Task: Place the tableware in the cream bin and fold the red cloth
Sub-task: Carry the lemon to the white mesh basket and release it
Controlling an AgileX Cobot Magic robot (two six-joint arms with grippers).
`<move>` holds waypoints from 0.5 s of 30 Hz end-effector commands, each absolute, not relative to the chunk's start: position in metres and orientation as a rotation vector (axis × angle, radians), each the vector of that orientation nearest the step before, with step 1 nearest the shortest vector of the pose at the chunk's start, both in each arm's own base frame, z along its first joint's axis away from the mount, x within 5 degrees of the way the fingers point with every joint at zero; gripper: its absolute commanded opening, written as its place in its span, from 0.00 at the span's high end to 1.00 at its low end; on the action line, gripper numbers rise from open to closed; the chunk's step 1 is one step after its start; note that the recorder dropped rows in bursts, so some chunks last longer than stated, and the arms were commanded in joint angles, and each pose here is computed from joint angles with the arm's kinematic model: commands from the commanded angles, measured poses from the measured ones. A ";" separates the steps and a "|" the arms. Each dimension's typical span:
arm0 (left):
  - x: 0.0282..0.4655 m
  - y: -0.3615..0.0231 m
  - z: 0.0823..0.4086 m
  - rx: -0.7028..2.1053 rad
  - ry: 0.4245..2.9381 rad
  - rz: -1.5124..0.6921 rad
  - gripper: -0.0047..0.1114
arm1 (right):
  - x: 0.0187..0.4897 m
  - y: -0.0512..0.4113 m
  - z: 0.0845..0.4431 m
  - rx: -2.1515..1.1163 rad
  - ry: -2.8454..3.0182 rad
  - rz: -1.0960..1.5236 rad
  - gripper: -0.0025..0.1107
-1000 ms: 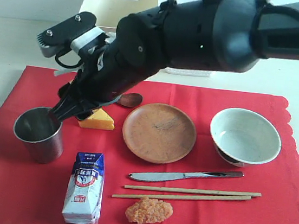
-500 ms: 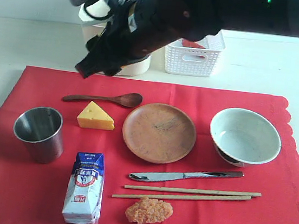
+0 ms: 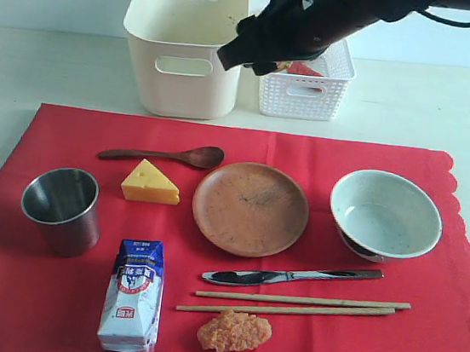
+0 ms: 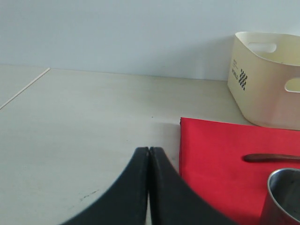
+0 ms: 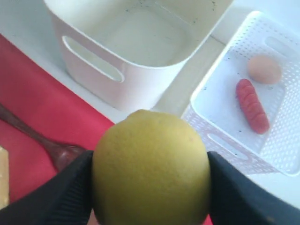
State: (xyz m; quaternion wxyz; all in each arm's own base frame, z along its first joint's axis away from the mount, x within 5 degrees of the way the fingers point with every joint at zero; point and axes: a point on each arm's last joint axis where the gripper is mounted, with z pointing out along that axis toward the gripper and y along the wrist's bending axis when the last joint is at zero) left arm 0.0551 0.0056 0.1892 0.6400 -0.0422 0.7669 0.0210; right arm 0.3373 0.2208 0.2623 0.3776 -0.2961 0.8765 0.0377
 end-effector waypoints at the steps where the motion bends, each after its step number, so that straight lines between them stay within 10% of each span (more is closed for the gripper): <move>1: 0.055 0.005 0.189 -0.095 1.745 0.039 0.94 | 0.351 0.203 0.272 -0.679 2.198 0.097 0.98; 15: 0.055 0.005 0.189 -0.095 1.745 0.039 0.94 | 0.390 0.163 0.248 -0.541 2.199 0.066 0.98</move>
